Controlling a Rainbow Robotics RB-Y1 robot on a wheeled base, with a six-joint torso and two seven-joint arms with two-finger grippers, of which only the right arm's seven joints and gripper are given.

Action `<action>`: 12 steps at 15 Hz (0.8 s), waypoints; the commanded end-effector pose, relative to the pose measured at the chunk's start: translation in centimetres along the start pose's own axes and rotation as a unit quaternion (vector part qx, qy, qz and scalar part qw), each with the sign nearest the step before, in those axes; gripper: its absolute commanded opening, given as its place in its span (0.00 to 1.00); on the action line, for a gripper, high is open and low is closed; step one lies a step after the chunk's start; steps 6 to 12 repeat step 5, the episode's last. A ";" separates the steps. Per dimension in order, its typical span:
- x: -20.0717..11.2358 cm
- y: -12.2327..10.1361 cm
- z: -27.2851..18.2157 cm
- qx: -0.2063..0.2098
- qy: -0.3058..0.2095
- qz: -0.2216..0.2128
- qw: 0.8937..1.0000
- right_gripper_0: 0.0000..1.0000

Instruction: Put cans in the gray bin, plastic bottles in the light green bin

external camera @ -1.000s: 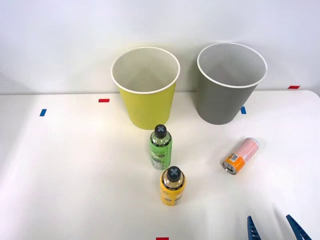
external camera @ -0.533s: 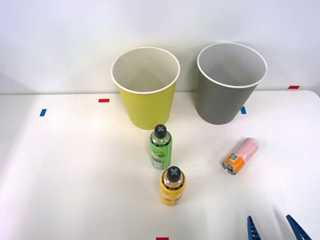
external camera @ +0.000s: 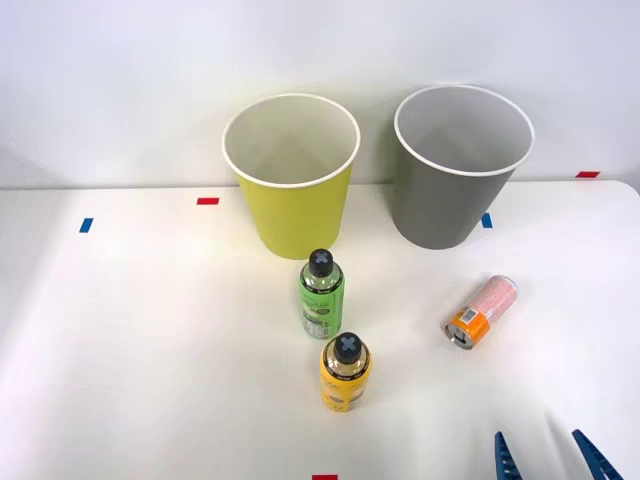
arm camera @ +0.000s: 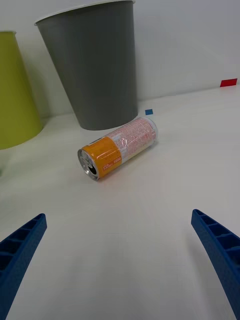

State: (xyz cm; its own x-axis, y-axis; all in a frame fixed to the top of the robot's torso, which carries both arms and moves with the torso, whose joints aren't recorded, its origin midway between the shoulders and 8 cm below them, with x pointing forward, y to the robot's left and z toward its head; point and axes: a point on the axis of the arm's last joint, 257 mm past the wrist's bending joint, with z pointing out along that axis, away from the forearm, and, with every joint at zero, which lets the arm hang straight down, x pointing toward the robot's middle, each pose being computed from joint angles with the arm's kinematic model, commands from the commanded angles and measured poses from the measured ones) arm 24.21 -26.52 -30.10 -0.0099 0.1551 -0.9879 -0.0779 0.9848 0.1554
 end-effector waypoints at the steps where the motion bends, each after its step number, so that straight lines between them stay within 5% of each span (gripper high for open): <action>1: 0.0 0.0 0.0 0.000 0.000 0.000 1.000 1.00; 12: 0.0 0.0 0.0 0.000 0.000 0.000 1.000 1.00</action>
